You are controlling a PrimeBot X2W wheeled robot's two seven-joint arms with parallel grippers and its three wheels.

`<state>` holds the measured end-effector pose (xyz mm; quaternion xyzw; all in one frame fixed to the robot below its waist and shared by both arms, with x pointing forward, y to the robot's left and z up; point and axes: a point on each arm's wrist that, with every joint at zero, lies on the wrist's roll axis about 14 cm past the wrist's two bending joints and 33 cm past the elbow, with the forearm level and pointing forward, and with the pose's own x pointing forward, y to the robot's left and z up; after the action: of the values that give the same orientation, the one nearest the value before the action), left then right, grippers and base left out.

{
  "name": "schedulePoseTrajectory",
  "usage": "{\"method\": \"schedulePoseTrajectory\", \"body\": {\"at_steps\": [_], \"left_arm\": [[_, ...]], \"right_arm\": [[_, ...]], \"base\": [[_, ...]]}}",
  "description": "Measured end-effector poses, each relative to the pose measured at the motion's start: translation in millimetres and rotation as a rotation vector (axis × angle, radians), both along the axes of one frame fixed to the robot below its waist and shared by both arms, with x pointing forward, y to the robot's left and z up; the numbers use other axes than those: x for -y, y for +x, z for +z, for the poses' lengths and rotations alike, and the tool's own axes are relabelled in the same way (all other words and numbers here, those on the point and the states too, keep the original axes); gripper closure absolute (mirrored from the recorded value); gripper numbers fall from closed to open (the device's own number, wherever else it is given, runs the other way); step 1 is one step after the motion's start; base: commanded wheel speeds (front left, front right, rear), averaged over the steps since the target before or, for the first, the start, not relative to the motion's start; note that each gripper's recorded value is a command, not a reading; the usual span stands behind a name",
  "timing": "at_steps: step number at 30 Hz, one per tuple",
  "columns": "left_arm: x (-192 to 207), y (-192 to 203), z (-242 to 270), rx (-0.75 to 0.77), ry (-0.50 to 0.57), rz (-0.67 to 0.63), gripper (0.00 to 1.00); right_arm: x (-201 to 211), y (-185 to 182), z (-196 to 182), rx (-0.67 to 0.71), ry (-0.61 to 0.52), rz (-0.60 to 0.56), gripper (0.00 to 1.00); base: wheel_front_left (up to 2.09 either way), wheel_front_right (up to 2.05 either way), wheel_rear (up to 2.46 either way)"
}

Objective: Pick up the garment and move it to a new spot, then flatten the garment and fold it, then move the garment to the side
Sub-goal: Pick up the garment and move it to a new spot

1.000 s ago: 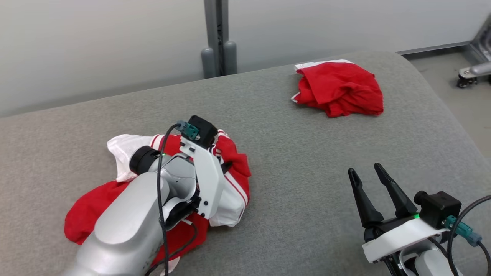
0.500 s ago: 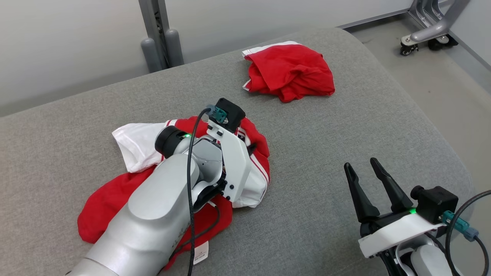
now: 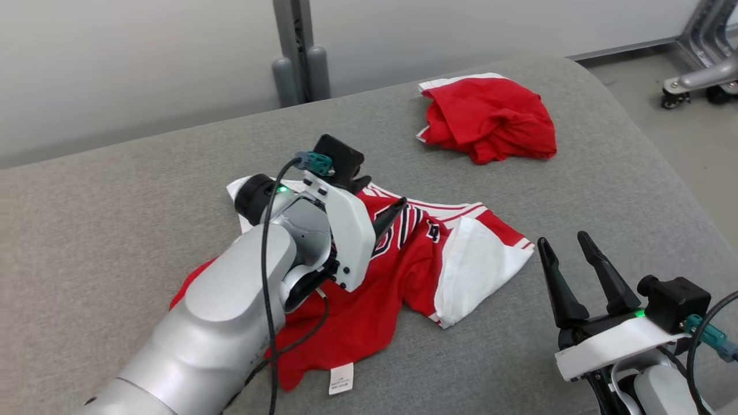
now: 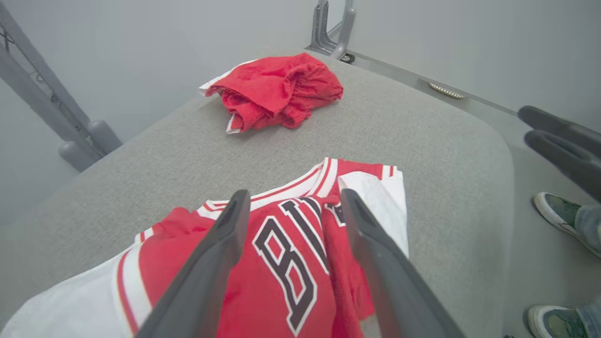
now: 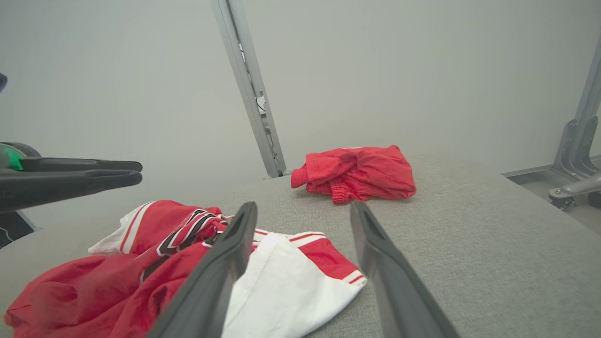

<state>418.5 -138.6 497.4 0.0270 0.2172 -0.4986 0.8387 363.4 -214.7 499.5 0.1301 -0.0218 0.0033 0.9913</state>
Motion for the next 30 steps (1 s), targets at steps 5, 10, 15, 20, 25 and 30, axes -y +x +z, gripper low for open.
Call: {"method": "schedulePoseTrajectory", "body": {"at_steps": [5,10,15,20,25,30], "left_arm": [[-41.2,25.1,12.7,0.073,-0.036,0.127,0.0],[-99.1,41.4,20.2,0.141,-0.081,0.288,0.0],[-151.1,46.2,33.3,0.218,-0.116,0.436,0.0],[-192.6,38.9,47.4,0.297,-0.169,0.56,0.0],[-227.6,27.3,48.9,0.346,-0.222,0.694,0.0],[-253.4,10.7,42.2,0.379,-0.26,0.806,0.0]], "right_arm": [[-13.2,10.9,3.8,0.016,-0.004,0.046,0.0],[-28.3,17.0,7.6,0.031,-0.009,0.095,0.0],[-37.2,13.7,14.5,0.054,-0.009,0.121,0.0],[-44.2,11.5,22.2,0.079,-0.009,0.141,0.0],[-44.9,10.1,28.3,0.102,-0.007,0.136,0.0],[-40.3,8.7,31.9,0.117,-0.011,0.113,0.0]], "base": [[0.0,0.0,0.0],[0.0,0.0,0.0],[0.0,0.0,0.0],[0.0,0.0,0.0],[0.0,0.0,0.0],[0.0,0.0,0.0]]}}
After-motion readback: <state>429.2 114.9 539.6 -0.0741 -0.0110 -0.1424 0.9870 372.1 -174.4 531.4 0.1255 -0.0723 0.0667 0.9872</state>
